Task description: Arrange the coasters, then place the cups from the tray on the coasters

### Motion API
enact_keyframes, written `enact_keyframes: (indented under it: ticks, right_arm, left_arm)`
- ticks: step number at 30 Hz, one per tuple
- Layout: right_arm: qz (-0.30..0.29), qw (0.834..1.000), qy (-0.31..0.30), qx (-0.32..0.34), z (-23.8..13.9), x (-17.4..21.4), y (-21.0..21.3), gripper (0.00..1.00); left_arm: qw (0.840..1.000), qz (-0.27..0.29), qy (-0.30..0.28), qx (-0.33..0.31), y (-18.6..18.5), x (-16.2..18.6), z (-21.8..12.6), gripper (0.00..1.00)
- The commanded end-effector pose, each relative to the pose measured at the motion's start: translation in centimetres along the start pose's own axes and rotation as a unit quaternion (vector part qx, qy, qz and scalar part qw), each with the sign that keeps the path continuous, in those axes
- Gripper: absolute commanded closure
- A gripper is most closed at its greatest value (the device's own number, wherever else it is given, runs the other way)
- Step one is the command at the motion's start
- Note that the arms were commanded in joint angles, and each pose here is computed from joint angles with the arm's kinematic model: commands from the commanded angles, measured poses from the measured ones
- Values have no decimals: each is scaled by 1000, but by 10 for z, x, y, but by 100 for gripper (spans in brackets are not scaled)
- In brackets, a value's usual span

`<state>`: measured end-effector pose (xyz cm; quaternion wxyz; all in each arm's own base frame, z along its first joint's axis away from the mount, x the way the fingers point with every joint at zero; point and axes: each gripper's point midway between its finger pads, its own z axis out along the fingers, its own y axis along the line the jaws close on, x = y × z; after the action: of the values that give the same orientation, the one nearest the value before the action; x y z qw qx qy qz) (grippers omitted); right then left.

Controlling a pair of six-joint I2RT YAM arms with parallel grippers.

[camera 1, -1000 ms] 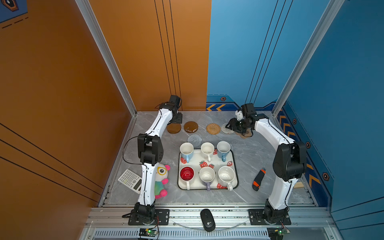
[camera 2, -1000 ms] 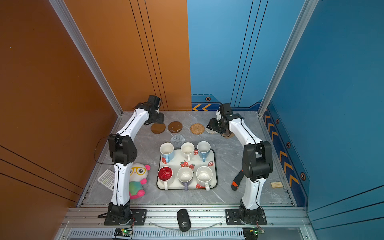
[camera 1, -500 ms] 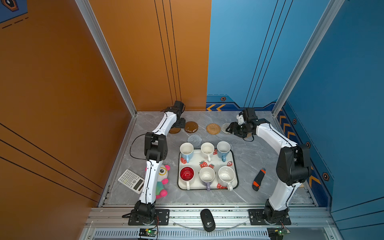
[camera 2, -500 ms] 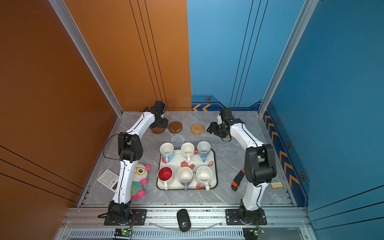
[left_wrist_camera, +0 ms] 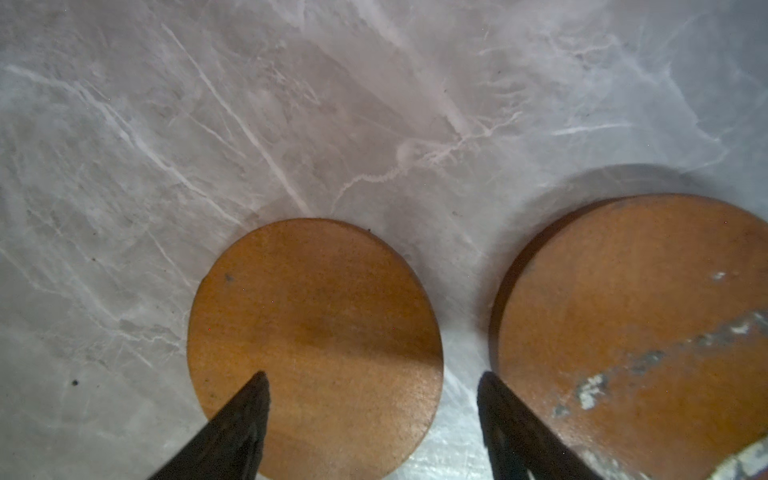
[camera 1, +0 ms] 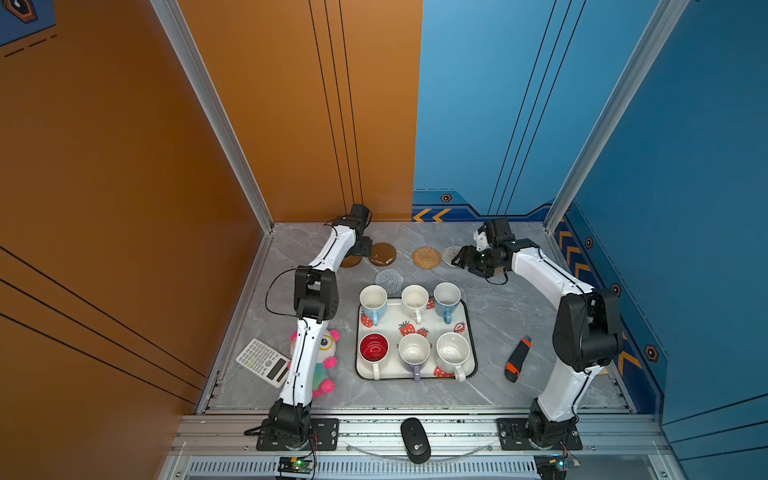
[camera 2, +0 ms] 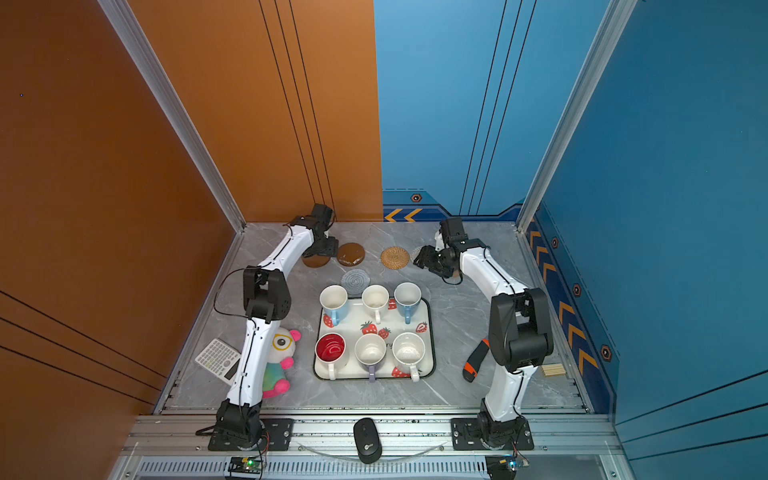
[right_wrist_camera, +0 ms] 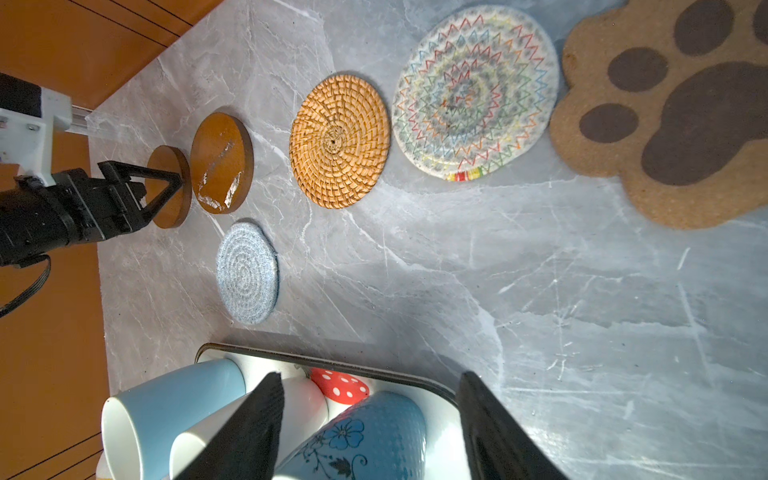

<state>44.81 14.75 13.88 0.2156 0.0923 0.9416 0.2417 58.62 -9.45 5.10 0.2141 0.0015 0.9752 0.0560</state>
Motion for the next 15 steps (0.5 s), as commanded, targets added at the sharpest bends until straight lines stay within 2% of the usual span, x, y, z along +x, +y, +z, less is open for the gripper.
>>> enact_keyframes:
  ticks: [1,15]
  right_arm:
    - [-3,1000,-23,-6,-12,-10,8,34]
    - [-1,1000,-16,-6,-7,-8,7,33]
  left_arm:
    - [1000,0,1,-16,2,0,3,20]
    - [999,10,13,-33,6,8,18,20]
